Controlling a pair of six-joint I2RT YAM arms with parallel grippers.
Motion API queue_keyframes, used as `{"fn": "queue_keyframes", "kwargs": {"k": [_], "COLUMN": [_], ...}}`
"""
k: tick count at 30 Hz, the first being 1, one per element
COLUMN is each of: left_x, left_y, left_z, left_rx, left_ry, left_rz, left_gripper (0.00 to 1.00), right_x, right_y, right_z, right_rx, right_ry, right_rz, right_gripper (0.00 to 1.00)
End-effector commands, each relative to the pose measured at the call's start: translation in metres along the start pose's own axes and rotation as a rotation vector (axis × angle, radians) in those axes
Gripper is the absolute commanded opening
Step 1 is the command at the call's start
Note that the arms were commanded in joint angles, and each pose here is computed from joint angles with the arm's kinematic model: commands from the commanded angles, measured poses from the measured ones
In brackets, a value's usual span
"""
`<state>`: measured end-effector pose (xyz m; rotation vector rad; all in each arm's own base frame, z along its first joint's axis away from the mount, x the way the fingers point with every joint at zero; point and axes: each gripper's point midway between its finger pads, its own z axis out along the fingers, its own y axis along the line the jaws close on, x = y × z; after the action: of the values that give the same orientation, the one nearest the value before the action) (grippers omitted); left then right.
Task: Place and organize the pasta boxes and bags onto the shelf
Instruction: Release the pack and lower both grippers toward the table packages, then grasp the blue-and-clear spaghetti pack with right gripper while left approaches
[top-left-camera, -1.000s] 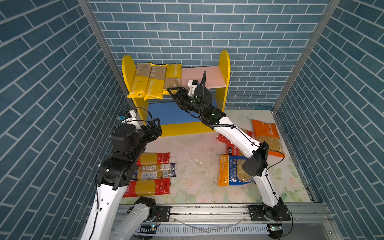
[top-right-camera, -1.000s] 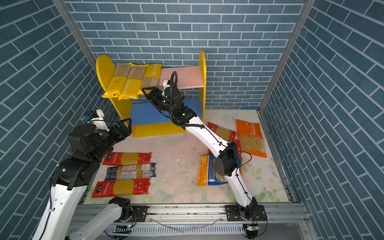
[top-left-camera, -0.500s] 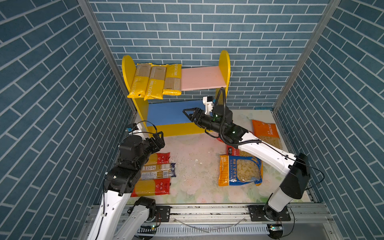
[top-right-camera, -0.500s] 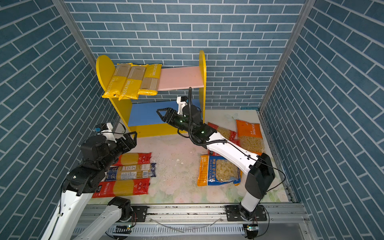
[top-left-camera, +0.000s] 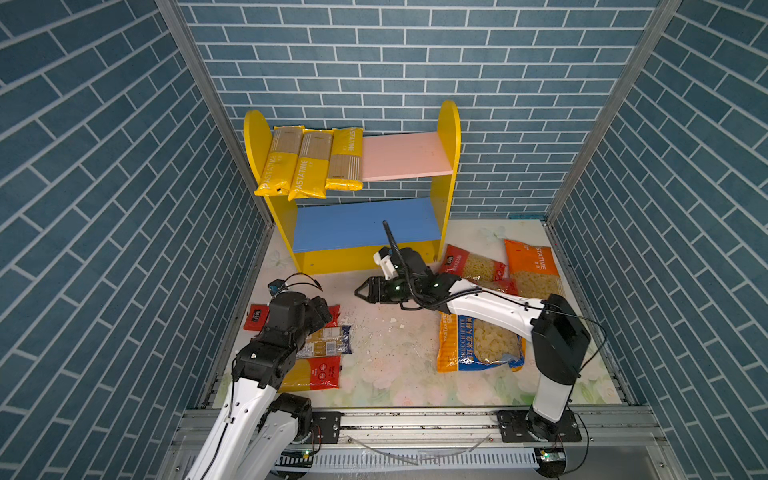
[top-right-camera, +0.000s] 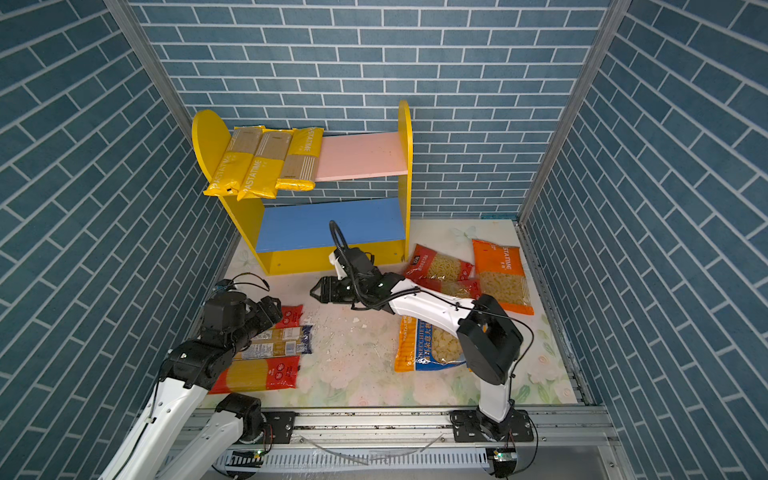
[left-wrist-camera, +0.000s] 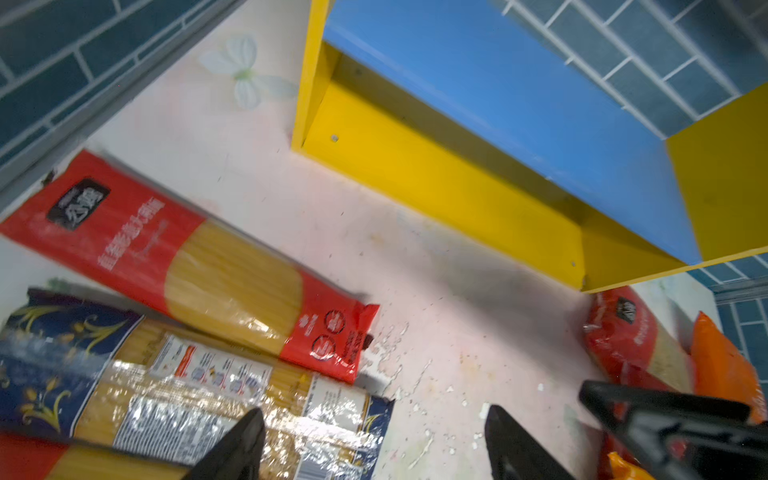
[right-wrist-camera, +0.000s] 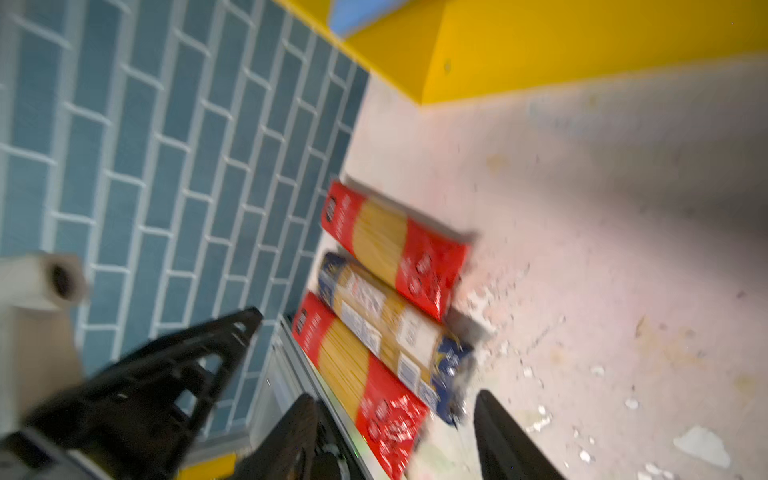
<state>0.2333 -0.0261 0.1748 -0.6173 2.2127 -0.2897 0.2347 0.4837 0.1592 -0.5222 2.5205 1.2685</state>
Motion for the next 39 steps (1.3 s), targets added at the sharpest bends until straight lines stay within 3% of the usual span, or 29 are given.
{"fn": "queue_keyframes", "kwargs": {"k": [1,11,20,25,31,39], "left_x": [0.015,0.043,0.032,0.019,0.004,-0.009], "left_y": [0.018,0.034,0.023,0.005,-0.011,-0.024], "left_z": [0.005,0.029,0.030,0.033,0.030,0.028], "left_rx": [-0.056,-0.098,-0.087,-0.091,-0.076,-0.055], "left_ry": [0.019,0.073,0.074,0.131,0.136,0.124], "left_rz": [-0.055,-0.069,-0.025,0.069,0.090,0.081], "left_gripper": [0.83,0.83,0.84,0.84,0.84,0.83], "right_x": [0.034,0.067,0.059,0.061,0.050,0.027], "right_y": [0.002,-0.020,-0.024,-0.010,-0.006,-0.033], "right_z": [0.018,0.074,0.119,0.133,0.115,0.076], "right_rx": [-0.030,-0.077,-0.080,-0.132,-0.127,-0.069], "right_ry": [0.186,0.387,0.407,0.397,0.330,0.210], "right_rz": [-0.057,0.039,0.054,0.017,-0.054,-0.042], "right_gripper": [0.63,0.65,0.60,0.43,0.19,0.06]}}
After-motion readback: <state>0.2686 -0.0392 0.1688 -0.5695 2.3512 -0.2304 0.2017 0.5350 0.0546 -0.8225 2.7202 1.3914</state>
